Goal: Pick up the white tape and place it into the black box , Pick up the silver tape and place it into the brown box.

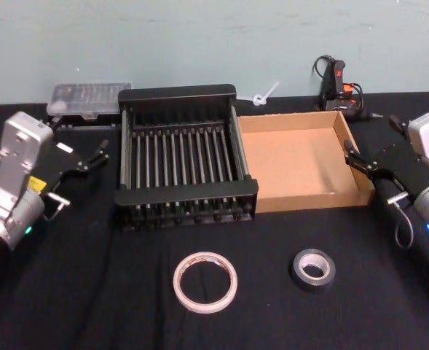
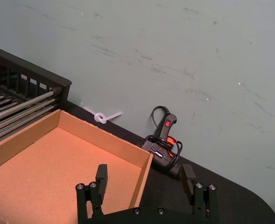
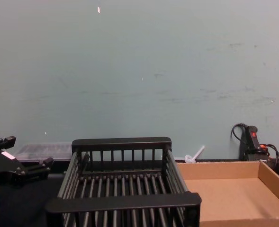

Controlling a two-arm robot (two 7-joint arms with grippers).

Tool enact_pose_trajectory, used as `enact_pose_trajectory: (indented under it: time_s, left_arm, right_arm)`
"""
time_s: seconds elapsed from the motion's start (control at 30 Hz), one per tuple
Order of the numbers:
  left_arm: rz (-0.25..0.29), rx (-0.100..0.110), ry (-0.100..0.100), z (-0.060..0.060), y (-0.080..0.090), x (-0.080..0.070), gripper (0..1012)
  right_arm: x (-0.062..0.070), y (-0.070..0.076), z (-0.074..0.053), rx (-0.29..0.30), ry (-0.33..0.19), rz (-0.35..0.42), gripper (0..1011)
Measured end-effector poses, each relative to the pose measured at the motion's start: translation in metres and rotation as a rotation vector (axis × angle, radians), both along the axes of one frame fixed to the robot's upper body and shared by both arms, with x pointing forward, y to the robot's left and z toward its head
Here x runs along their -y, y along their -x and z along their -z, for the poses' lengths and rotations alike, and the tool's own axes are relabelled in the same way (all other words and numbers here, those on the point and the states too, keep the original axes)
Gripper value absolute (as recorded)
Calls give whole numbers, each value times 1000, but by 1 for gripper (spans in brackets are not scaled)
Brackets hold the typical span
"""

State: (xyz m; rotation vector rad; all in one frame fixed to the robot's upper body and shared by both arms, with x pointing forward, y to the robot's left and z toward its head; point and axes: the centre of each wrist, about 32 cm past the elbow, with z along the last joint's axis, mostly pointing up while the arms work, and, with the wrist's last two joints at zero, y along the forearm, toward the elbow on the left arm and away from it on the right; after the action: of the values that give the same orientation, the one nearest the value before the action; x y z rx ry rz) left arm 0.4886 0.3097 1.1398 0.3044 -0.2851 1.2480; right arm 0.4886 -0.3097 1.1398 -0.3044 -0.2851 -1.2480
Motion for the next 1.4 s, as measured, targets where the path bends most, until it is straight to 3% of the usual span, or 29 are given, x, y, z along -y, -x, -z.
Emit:
enact_pose_trajectory:
  time_s: [1.4]
  left_arm:
    - [0, 0, 0, 0, 0, 0, 1001]
  right_arm:
    - [0, 0, 1, 1, -9, -2, 1000]
